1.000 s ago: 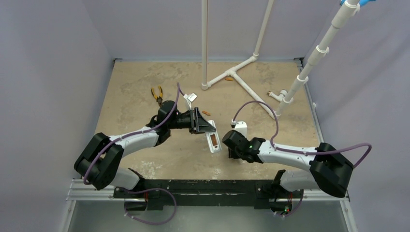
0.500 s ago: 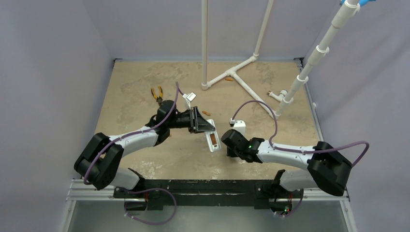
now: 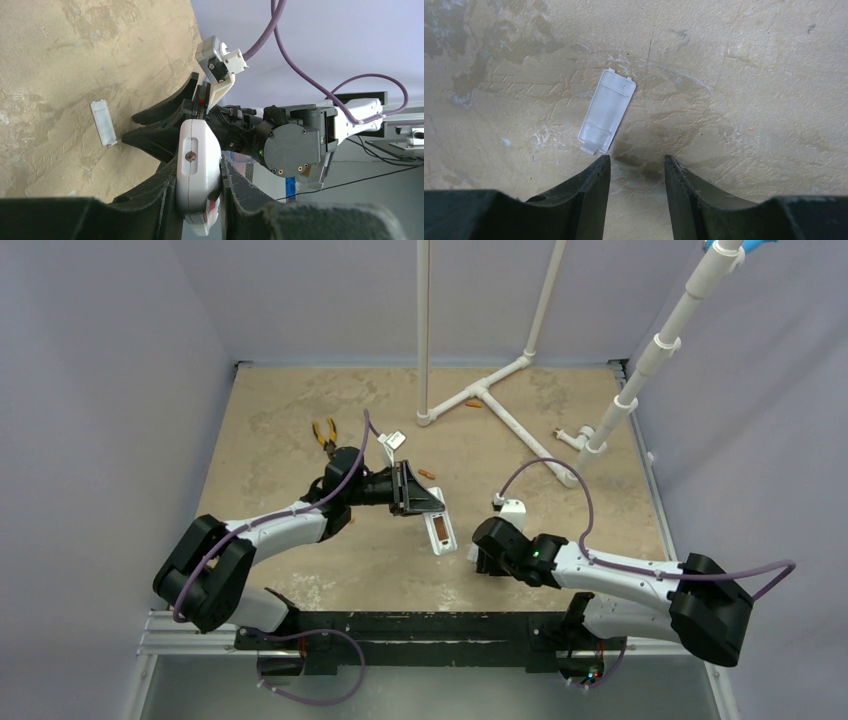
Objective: Load the batteries into the remote control
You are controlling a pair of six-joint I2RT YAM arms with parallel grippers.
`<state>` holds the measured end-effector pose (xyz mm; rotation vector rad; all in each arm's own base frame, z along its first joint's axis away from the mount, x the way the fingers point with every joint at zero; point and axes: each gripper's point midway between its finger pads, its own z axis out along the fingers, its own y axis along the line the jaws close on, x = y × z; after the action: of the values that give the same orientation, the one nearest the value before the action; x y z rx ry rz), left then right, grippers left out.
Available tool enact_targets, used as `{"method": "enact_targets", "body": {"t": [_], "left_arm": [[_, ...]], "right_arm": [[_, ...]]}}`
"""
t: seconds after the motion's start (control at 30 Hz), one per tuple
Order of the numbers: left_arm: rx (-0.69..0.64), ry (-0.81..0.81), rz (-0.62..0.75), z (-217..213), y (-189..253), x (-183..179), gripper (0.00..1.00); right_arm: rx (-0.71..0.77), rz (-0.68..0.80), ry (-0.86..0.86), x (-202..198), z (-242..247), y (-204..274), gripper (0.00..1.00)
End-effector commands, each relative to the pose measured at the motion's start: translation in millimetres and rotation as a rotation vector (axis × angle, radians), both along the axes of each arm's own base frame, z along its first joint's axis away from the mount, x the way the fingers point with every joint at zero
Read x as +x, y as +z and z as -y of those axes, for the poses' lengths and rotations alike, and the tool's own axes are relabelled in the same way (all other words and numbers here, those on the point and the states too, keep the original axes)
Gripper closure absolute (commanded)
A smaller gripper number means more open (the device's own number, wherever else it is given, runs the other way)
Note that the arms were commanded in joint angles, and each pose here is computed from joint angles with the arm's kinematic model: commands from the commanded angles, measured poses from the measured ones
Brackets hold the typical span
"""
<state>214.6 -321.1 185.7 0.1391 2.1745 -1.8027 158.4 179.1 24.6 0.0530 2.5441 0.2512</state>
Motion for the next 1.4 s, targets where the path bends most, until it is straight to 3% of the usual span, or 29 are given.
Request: {"method": "enact_targets", "body": {"t": [0.0,0.3,0.47,0.87,1.1,1.23,1.37], "left_arm": [[-0.059,-0.012,0.074,-1,27,1,1.00],[-0.056,-0.006,0.078,-5,28,0,1.00],[-0.055,-0.002,0.083,-7,29,-1,1.00],[-0.063,0.132,0.110,-56,38,23,1.00],[-0.050,0.138,0.114,-57,39,28,1.00],[-0.057,0.133,0.108,-56,39,30,1.00],[-0.057,0.132,0.104,-55,38,31,1.00]], "right_arm": [[-0.012,-0.028,-0.049,-5,8,-12,0.57],[0.017,-0.063,-0.075,2,-4,-19,0.43],[-0.031,-0.095,-0.065,3,-6,-27,0.42],[-0.227,-0.168,-0.028,-7,16,-51,0.54],[-0.351,-0.168,0.013,-13,22,-53,0.56],[-0.457,-0.174,0.041,-21,27,-55,0.66],[-0.474,-0.183,0.039,-29,31,-57,0.73]]}}
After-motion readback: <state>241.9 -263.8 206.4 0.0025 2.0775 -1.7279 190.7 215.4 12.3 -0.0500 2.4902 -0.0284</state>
